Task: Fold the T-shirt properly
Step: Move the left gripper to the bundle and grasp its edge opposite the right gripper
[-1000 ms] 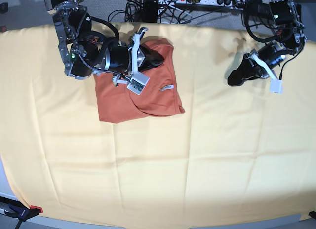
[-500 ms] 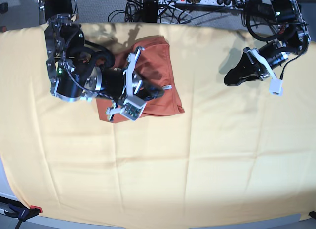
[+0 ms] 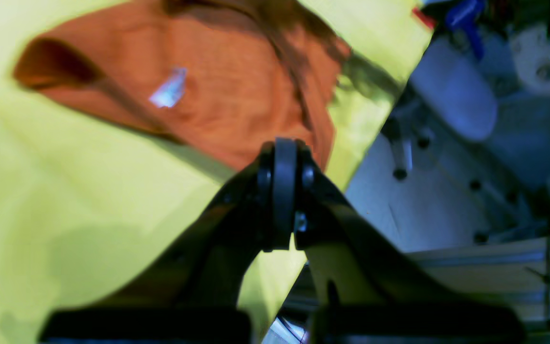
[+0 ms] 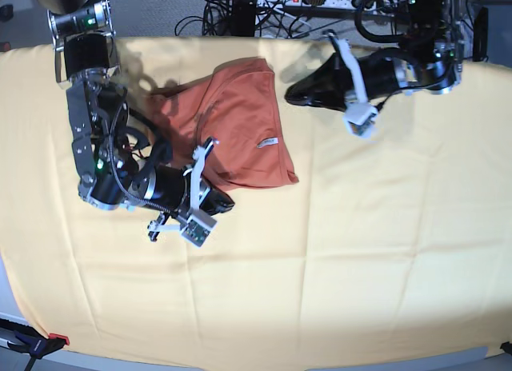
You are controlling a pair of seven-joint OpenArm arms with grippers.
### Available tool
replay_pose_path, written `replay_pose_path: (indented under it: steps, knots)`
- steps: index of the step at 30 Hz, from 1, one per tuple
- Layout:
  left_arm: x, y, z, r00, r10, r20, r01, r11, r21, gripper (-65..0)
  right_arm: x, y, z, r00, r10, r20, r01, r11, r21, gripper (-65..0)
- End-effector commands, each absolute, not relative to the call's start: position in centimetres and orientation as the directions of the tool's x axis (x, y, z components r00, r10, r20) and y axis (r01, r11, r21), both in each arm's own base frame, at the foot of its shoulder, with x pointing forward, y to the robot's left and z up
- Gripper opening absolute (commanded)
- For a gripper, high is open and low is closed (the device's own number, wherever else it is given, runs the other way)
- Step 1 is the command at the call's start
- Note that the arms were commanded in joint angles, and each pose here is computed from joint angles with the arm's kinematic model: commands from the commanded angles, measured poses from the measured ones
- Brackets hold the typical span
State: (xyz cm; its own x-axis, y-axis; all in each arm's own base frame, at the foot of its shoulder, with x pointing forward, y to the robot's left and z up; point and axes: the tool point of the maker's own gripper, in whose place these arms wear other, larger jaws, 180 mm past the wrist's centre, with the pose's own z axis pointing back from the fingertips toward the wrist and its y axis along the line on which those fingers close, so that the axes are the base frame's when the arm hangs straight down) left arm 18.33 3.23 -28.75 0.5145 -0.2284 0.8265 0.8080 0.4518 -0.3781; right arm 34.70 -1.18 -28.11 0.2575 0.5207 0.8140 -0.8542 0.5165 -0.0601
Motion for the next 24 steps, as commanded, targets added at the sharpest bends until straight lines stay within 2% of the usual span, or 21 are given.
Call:
replay_pose_path:
  steps: [1,8,15,24]
  knots:
    - [18.2,2.3,-27.6,0.473,-0.216,0.854,0.835,0.420,-0.356,-65.0,35.9,-1.2,-26.7,0.226,0.500,0.836,-0.853,0.515,-0.078,-65.0]
    - [15.2,-1.6,-29.2,0.411,-0.338,0.847,0.897,0.314,-0.310,-65.0,39.0,-3.0,-29.0,0.336,0.511,0.791,-0.826,0.564,-0.014,-65.0]
    - [14.3,-3.1,-30.1,0.355,-0.403,0.844,0.927,0.269,-0.261,-65.0,39.2,-4.7,-32.9,0.445,0.546,0.710,-0.800,0.599,0.041,-65.0]
    - [15.1,-3.6,-30.9,0.333,-0.430,0.839,0.936,0.254,-0.241,-65.0,38.4,-5.9,-35.6,0.516,0.559,0.649,-0.781,0.618,0.089,-65.0]
